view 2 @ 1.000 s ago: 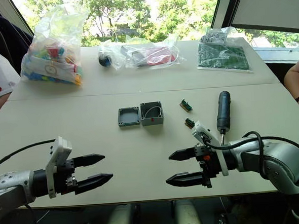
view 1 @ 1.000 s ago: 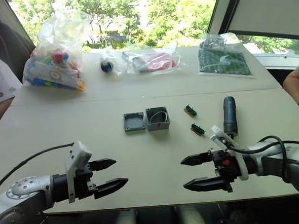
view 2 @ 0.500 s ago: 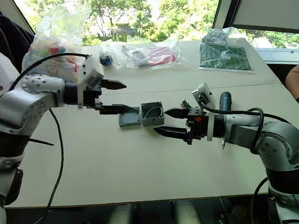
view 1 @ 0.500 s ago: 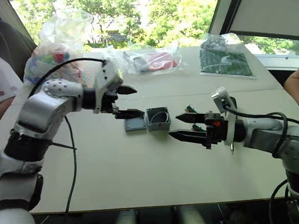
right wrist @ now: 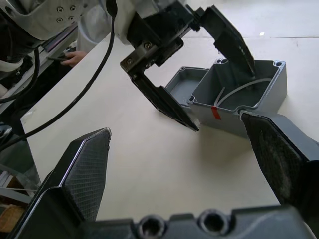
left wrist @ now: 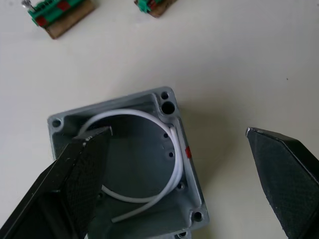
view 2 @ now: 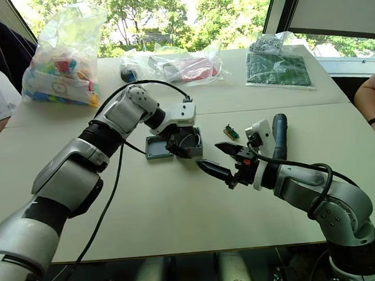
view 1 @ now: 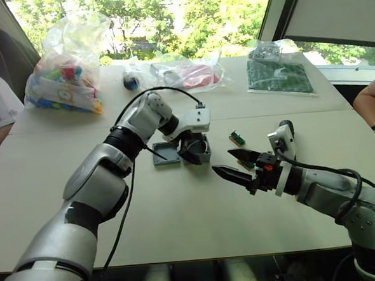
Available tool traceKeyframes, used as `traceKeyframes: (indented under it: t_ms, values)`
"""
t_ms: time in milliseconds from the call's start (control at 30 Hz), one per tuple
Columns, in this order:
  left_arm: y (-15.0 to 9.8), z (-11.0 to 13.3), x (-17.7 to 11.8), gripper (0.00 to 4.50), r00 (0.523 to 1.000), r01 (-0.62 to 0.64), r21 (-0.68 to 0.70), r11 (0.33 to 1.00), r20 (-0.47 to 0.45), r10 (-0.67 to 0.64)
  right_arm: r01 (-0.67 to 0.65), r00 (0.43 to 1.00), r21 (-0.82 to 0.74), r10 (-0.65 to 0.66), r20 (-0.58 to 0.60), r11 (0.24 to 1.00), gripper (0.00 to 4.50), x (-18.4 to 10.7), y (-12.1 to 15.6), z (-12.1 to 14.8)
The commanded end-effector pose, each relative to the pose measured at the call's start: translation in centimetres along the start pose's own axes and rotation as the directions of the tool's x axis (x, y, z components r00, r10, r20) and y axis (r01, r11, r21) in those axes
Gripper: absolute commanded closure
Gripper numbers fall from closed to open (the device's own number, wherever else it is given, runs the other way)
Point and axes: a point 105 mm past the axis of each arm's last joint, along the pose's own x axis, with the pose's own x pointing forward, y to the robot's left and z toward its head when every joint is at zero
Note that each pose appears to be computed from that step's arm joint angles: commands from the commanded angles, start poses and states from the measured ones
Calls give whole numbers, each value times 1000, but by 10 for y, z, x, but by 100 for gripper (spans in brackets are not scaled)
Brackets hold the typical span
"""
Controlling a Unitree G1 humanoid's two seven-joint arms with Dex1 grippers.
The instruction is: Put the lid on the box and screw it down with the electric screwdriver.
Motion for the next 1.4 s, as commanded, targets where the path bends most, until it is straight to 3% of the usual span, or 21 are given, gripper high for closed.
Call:
traceKeyframes:
  t_ms: [33, 367, 433, 533, 667, 800, 967, 1067, 1200, 1400]
  values:
    - [5, 3, -4, 7, 1000, -14, 45, 999, -26, 15, 16, 998, -26, -14, 54, 1000, 0, -5, 7, 9]
    - [7, 11, 4, 7, 1000, 4, 66, 998, -23, -2, 60, 996, -17, -59, 71, 998, 0, -6, 5, 8]
    - [7, 13, 5, 44, 1000, 3, 68, 998, -16, -2, 62, 996, -16, -60, 69, 998, 0, -5, 5, 7]
    - [6, 13, 7, 133, 1000, 9, 68, 998, -15, -8, 62, 996, -13, -61, 68, 998, 0, -5, 5, 6]
    - [2, 7, 12, 306, 999, 32, 78, 996, -30, -30, 67, 995, -12, -66, 75, 998, 0, -4, 3, 6]
    - [1, 5, 14, 443, 999, 34, 92, 995, -31, -31, 70, 994, -8, -69, 82, 998, 0, -3, 3, 7]
    - [1, 10, 14, 443, 999, 26, 80, 996, 22, -28, 63, 995, 5, -63, 75, 998, 0, -4, 4, 3]
    - [-6, 17, 1, 443, 995, 66, 191, 979, 61, -79, 30, 1000, 5, -30, 9, 1000, 0, -10, 10, -9]
    - [-25, 12, -13, 443, 986, 154, 403, 902, -6, -165, -36, 991, 5, 36, -132, 999, 0, -25, 18, -27]
    - [-49, 11, -10, 443, 966, 219, 512, 830, 6, -259, 2, 994, -24, -5, -110, 1000, 0, -22, 8, -24]
